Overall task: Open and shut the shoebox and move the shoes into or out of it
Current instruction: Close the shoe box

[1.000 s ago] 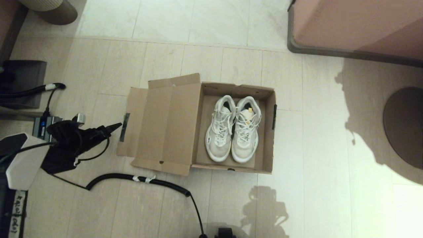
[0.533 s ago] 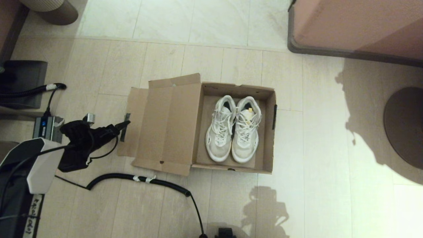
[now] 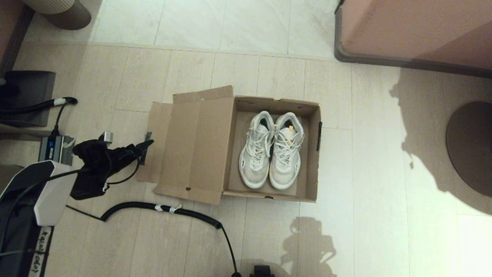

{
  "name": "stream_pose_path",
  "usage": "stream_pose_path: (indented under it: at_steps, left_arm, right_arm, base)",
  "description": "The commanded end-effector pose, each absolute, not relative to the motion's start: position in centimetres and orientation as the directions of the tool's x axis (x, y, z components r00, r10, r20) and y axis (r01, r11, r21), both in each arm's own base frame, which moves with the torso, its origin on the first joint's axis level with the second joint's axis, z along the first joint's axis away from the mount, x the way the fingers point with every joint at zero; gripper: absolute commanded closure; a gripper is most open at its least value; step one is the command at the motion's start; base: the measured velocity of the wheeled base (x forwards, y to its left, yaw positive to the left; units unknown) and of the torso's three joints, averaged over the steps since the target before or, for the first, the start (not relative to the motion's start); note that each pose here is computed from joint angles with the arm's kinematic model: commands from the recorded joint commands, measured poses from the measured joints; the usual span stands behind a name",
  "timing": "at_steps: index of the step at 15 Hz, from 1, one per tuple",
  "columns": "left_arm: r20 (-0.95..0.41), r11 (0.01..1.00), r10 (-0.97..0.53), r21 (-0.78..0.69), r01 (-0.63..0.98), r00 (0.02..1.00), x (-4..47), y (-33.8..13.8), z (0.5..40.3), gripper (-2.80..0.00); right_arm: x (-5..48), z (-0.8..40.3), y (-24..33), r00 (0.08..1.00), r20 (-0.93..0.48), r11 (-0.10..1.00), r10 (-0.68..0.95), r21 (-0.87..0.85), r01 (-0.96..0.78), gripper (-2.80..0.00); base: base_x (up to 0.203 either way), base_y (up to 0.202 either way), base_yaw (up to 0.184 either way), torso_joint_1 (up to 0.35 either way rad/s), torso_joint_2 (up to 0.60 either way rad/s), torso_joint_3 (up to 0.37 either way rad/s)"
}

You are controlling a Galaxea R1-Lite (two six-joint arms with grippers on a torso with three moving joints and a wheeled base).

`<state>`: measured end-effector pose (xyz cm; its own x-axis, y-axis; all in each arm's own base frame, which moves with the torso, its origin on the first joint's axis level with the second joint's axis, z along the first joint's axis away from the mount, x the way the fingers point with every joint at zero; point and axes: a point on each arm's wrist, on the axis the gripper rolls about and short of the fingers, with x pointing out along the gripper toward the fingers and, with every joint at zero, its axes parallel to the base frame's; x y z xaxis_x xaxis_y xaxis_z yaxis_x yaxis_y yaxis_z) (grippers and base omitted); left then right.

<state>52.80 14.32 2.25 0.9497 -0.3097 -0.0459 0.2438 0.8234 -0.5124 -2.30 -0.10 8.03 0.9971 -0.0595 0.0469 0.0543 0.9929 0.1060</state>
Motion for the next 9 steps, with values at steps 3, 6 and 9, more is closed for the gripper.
stream_pose_path:
  at_steps: [3, 6, 9]
  left_arm:
    - [-0.038, 0.821, -0.315, -0.512, 0.252, 0.948, 52.69, 14.21, 2.75, -2.8]
    - [-0.048, 0.82, -0.316, -0.517, 0.247, 0.948, 52.4, 14.12, 2.85, -2.8]
    - [-0.045, 0.82, -0.316, -0.516, 0.249, 0.948, 51.91, 13.86, 2.95, -2.8]
  right_arm:
    - [-2.18, 7.66, -0.1, 0.998, 0.032, 0.993, -0.06, 0.106, 0.056, 0.0]
    - [-2.18, 7.66, -0.1, 0.998, 0.032, 0.993, -0.06, 0.106, 0.056, 0.0]
    - [-2.18, 7.66, -0.1, 0.998, 0.032, 0.993, -0.06, 0.106, 0.056, 0.0]
  base:
    - [0.0, 0.0, 0.0, 0.0, 0.0, 0.0]
    - [0.0, 0.0, 0.0, 0.0, 0.0, 0.0]
    - [0.0, 0.0, 0.0, 0.0, 0.0, 0.0]
